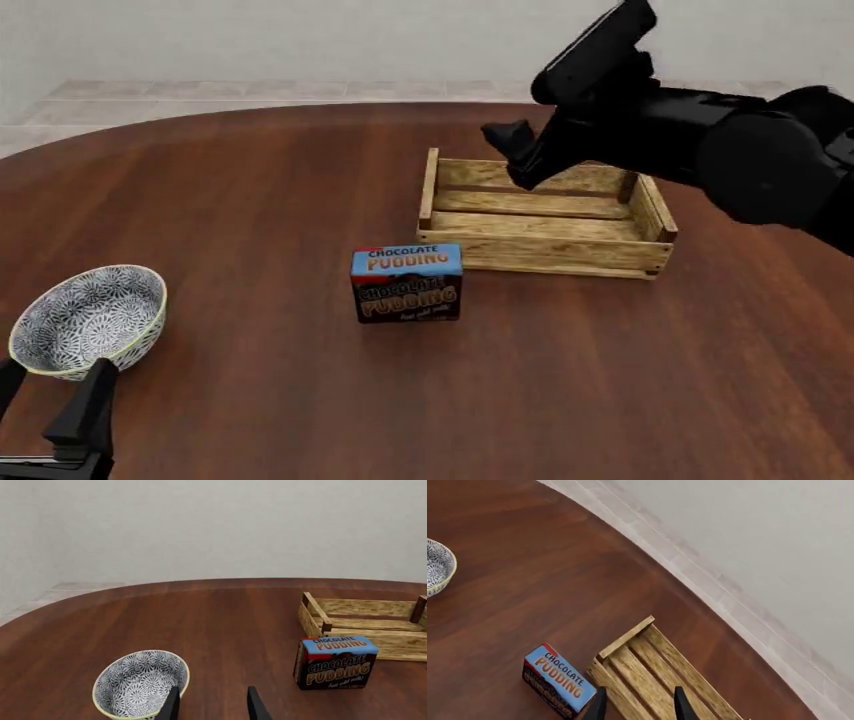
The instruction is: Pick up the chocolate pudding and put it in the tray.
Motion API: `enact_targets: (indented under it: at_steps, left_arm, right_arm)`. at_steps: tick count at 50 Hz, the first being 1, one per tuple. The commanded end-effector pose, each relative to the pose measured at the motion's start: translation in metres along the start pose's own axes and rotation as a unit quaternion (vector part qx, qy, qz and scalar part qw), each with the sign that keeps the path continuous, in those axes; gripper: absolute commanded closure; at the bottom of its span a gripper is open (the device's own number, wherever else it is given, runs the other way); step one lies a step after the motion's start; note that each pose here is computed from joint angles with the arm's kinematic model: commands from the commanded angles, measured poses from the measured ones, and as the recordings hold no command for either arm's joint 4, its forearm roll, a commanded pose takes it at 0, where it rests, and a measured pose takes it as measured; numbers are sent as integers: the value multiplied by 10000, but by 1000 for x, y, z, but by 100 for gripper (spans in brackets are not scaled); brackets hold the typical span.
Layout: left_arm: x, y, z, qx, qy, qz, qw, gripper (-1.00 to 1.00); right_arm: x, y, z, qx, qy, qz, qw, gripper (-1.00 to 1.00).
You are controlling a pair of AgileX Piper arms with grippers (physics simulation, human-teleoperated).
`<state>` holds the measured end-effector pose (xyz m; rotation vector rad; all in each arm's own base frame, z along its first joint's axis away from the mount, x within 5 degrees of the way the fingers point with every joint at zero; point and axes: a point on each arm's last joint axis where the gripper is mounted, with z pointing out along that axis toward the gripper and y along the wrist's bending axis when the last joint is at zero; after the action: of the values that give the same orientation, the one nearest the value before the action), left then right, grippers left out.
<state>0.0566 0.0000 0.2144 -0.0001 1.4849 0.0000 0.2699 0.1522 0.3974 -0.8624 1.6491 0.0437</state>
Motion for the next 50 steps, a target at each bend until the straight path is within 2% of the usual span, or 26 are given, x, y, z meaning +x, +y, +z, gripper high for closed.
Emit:
enact_targets:
  at_steps: [1, 8, 11, 26, 43, 50]
  left_arm:
    - [0, 0, 0, 1, 1, 0, 10000, -100]
    - [0, 0, 0, 1, 0, 0, 10000, -100]
    - [0, 0, 0, 1, 0, -1, 10000, -100]
    - [0, 0, 0, 1, 0, 0, 10000, -100]
    - [0, 0, 0, 0, 1, -1, 10000, -100]
    - [0, 0, 0, 0, 0, 0, 10000, -100]
  right_arm:
    - [-11, 14, 21, -342, 115, -292, 9989, -100]
    - [-13, 27, 29, -592, 216, -457, 9970, -100]
    - [-11, 37, 31, -748, 281, -652, 9947, -100]
    - [-11, 42, 43, -938, 487, -961, 9897, -100]
    - [-17, 51, 51, -1217, 645, -1485, 9793, -100]
    - [-15, 59, 50, -1407, 723, -1769, 9714, -100]
